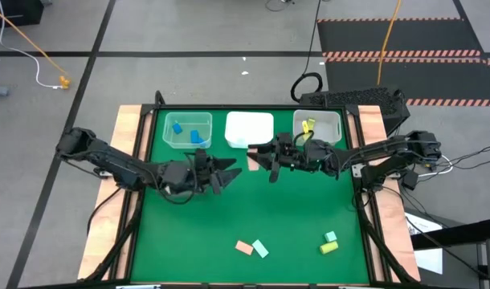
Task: Sort & place blocks by color
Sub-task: Put the light brown block into the black bin
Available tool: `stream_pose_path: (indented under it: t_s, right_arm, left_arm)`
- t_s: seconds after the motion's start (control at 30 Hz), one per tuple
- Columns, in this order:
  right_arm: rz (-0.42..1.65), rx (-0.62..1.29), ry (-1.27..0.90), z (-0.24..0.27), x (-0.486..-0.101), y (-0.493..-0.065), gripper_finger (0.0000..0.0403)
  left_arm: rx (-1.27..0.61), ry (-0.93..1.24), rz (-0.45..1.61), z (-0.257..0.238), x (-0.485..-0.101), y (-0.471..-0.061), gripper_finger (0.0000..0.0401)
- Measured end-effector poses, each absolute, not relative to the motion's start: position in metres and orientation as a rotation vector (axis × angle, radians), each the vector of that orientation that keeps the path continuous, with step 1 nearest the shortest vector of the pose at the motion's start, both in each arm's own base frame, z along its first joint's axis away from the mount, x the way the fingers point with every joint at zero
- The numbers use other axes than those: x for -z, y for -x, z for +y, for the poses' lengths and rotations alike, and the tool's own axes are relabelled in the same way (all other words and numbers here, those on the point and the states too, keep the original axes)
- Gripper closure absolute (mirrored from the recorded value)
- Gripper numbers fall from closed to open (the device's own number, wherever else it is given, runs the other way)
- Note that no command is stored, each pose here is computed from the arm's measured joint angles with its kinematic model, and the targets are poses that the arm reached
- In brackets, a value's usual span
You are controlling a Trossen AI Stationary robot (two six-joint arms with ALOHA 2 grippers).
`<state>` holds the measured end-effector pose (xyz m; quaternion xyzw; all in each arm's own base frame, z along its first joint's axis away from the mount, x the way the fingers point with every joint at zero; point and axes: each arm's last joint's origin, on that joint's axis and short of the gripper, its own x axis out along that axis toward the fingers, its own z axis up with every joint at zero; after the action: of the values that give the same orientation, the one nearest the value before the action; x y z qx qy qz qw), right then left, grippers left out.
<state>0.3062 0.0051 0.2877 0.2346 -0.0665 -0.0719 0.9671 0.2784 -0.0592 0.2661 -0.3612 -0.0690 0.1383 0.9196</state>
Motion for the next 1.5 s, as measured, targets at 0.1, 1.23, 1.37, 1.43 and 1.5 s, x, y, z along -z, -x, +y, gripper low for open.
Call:
stream_pose_path:
  t_s: [0.1,1.23,1.37,1.43,1.5]
  right_arm:
    - [-0.177,0.144,-0.503,0.001,-0.291,-0.306,0.0289]
    - [-0.19,0.107,-0.474,0.0,-0.295,-0.306,0.0265]
    - [-0.123,0.095,-0.51,-0.002,-0.288,-0.307,0.0221]
    - [-0.092,0.111,-0.529,-0.005,-0.286,-0.305,0.0203]
    - [-0.059,0.126,-0.535,-0.01,-0.285,-0.304,0.0186]
  left_arm:
    - [-0.311,0.74,-0.13,-0.056,-0.261,-0.291,0.0054]
    - [-0.121,0.659,-0.117,-0.024,-0.273,-0.331,0.0263]
    - [-0.143,0.673,-0.105,-0.025,-0.271,-0.331,0.0264]
    - [-0.141,0.688,-0.107,-0.025,-0.271,-0.331,0.0264]
    - [-0.141,0.705,-0.098,-0.026,-0.27,-0.331,0.0264]
